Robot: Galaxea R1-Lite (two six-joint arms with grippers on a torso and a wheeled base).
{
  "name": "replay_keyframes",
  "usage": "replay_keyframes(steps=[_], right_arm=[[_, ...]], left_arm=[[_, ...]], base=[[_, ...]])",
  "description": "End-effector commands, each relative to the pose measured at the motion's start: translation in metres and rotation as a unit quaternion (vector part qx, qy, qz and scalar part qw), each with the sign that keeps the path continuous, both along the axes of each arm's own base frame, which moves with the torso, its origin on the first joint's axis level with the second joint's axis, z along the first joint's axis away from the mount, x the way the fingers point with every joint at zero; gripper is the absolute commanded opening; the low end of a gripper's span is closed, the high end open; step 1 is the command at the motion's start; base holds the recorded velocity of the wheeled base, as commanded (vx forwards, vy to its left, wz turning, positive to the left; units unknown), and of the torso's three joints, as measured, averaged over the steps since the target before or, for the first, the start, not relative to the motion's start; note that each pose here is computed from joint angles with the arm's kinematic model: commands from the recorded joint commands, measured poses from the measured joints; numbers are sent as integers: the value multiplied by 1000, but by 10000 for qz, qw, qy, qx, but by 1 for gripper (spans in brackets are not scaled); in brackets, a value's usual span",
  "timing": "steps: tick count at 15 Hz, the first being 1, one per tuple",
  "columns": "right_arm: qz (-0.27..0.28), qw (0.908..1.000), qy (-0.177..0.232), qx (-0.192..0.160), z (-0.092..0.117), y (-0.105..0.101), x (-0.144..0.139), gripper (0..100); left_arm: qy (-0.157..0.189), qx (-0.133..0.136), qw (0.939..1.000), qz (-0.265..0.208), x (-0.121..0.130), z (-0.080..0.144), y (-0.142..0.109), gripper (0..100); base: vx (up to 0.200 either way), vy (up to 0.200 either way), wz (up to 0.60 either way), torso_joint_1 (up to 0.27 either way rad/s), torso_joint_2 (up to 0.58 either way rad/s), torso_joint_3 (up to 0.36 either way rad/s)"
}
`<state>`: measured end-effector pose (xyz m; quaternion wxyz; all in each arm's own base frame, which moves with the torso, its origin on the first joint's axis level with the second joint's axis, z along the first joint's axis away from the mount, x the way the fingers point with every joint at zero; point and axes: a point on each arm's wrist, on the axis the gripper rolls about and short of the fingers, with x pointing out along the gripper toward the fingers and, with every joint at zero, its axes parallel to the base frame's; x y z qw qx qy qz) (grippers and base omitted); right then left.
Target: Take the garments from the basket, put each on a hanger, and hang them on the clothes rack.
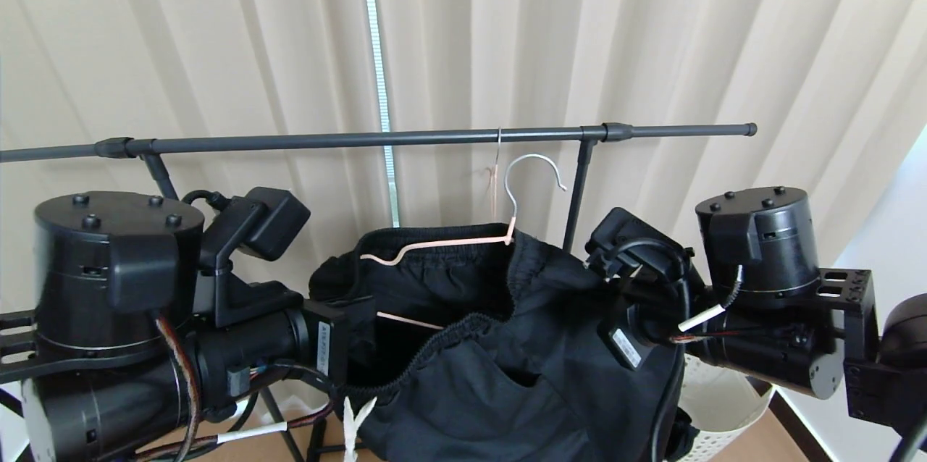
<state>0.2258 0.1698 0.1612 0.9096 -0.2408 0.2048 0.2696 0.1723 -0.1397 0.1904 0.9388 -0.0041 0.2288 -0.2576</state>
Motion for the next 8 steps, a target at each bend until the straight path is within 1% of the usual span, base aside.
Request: replay_keyframes(steps=[1,4,7,8], right_arm=[[51,9998,184,-9,-16,11,5,0],[46,9998,166,36,-22,14,10,0],[114,9996,249,14,-26,13,7,0],[140,9995,283,7,-28,12,6,0]], left_arm=[[-80,-70,9996,-249,-9,5,-7,0],[-151,-155,9988,-434,-13,11,-15,0],[-160,-364,9984,-409,-12,18,-18,0],[-191,-388,9983,-395,-12,21,-18,0]], base=[[0,0,0,0,0,0],[0,0,0,0,0,0],[0,0,0,0,0,0],[0,0,0,0,0,0]])
